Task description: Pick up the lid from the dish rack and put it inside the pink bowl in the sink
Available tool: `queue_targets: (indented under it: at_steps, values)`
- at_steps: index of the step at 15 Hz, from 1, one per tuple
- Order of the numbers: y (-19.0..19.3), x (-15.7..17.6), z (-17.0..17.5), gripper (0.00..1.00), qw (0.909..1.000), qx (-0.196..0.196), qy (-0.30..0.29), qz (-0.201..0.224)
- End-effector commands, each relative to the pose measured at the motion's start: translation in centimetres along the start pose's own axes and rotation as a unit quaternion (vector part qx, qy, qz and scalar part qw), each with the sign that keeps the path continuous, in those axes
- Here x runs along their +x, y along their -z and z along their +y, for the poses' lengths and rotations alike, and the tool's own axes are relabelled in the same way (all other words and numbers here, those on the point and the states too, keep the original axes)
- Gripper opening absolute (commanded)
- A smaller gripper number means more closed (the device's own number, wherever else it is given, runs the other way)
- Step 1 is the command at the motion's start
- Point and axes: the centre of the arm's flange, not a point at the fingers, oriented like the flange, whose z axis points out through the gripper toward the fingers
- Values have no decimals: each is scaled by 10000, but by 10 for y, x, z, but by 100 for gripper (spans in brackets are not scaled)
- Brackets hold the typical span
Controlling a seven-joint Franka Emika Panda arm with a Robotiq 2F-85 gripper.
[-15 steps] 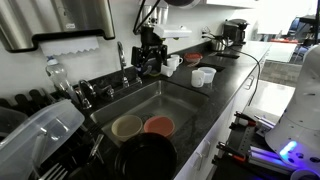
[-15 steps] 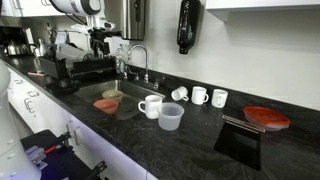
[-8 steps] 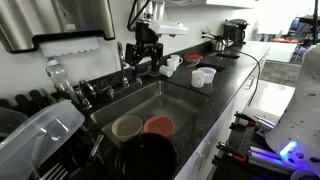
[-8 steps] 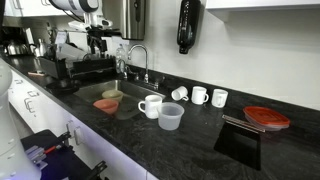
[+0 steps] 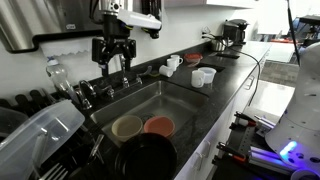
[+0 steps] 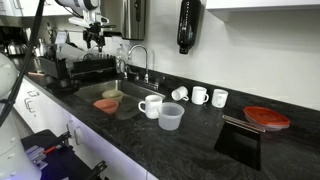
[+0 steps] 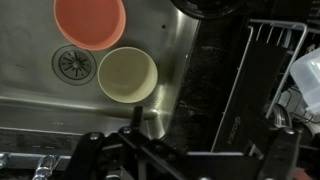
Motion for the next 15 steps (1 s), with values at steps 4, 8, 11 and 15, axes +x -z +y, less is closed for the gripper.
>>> queue_targets:
  at_steps: [4, 8, 11, 15]
  values:
    - [-19, 37, -7, 100, 9995, 14, 299, 30]
    - [-15, 38, -10, 100, 9994, 11, 331, 26]
    - [-14, 44, -14, 100, 9993, -51, 363, 28]
    - [-14, 65, -40, 100, 9981, 127, 600, 68]
